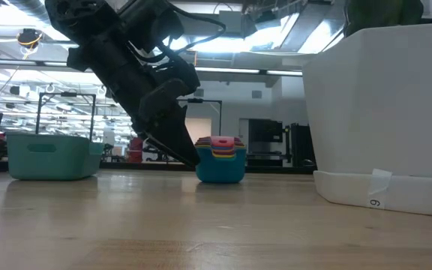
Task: Nest measuring cups in basket
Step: Stack the green measuring cup on top of the red measuring cup
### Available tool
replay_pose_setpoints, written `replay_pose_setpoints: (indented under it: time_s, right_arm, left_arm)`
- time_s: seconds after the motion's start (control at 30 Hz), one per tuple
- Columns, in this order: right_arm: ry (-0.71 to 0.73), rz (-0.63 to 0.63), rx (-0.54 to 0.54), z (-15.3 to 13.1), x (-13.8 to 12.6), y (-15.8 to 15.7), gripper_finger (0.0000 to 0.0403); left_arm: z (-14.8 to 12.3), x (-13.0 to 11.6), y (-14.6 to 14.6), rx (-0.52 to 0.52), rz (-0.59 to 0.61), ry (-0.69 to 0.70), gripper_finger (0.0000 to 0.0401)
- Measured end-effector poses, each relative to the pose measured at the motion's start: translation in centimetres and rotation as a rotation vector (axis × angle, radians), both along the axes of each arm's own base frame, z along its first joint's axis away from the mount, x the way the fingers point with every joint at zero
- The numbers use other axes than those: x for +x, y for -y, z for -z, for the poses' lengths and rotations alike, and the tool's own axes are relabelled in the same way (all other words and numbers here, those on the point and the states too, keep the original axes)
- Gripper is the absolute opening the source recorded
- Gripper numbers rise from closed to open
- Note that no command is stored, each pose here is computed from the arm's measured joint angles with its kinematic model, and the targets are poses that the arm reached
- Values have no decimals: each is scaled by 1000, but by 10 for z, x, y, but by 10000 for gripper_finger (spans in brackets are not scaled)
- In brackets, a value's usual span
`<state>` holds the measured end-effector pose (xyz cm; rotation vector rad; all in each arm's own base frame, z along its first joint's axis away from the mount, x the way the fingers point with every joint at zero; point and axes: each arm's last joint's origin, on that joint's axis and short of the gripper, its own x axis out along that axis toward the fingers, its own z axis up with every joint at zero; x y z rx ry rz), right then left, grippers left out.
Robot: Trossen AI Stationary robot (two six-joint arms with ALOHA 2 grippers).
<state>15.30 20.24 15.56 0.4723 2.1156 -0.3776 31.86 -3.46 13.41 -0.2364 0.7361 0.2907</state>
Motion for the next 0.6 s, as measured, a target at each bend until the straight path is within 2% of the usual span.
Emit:
replay_pose_setpoints:
  time_s: [0.17,0.6]
  right_arm:
    - [16,6,14,11,5,-6,196]
    - [-25,1,-31,24,4,-9,196]
  left_arm:
    - [0,0,0,0,-1,0,128]
    - [0,0,0,-1,-1,0,128]
